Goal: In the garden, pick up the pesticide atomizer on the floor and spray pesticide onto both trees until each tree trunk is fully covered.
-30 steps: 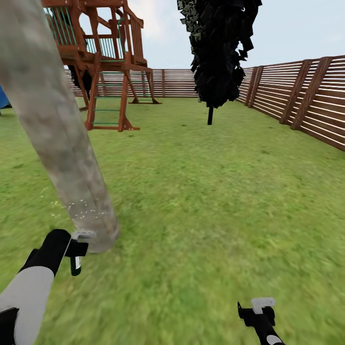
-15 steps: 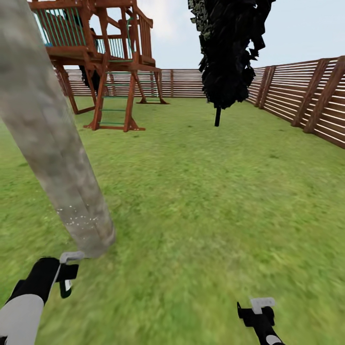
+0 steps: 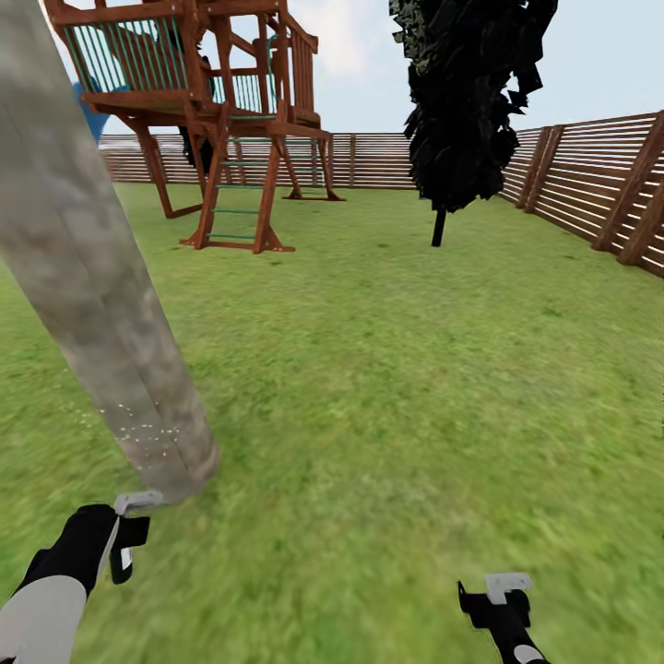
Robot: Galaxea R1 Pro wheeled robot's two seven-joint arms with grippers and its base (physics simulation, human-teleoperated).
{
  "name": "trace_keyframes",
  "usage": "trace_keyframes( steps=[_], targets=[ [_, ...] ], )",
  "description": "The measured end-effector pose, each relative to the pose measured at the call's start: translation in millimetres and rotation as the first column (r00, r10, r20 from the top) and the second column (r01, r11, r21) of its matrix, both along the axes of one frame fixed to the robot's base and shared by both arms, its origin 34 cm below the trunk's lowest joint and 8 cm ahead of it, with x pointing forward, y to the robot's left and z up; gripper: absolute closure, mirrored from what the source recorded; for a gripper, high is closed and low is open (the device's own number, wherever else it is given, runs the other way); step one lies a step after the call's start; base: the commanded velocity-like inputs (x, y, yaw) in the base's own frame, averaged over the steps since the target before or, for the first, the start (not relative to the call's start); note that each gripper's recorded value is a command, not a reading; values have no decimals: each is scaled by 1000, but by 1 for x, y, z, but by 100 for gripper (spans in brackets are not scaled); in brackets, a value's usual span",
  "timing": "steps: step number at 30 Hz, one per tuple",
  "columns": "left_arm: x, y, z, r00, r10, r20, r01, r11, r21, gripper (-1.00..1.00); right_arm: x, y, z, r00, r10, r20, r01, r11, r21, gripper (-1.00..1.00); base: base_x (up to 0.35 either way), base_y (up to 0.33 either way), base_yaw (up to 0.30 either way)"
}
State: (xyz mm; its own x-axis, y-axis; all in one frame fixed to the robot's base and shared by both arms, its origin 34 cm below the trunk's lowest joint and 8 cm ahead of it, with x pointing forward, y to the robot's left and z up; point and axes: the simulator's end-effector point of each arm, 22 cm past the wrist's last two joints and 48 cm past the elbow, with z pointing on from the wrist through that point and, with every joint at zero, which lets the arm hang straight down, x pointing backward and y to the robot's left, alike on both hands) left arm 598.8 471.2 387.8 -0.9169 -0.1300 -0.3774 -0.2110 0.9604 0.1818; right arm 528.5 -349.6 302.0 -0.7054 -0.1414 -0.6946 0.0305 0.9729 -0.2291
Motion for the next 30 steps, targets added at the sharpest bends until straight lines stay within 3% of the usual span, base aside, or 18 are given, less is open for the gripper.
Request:
trace_keyframes(
  steps=[6, 12, 15, 24, 30],
  targets=[
    [-15, 4, -8, 1000, 16, -22, -16, 1000, 11, 100, 0, 2, 0, 1000, 1, -1, 0, 1000, 3, -100, -63, -275, 11],
    [-15, 4, -8, 1000, 20, -19, -20, 1000, 9, 100, 0, 3, -1, 1000, 0, -1, 0, 1000, 4, -100, 9, -275, 247],
    [-3, -23, -9, 1000, 10, 1, -10, 1000, -26, 100, 0, 3, 0, 1000, -1, -1, 1, 1000, 4, -100, 162, -248, 277],
    [0, -31, -9, 1000, 5, 7, -5, 1000, -24, 100, 0, 6, -1, 1000, 3, -1, -3, 1000, 8, -100, 229, -203, 277],
    [0, -29, -8, 1000, 12, 3, -12, 1000, 9, 100, 0, 8, -1, 1000, 4, -1, -4, 1000, 10, -100, 242, -188, 277]
  ],
)
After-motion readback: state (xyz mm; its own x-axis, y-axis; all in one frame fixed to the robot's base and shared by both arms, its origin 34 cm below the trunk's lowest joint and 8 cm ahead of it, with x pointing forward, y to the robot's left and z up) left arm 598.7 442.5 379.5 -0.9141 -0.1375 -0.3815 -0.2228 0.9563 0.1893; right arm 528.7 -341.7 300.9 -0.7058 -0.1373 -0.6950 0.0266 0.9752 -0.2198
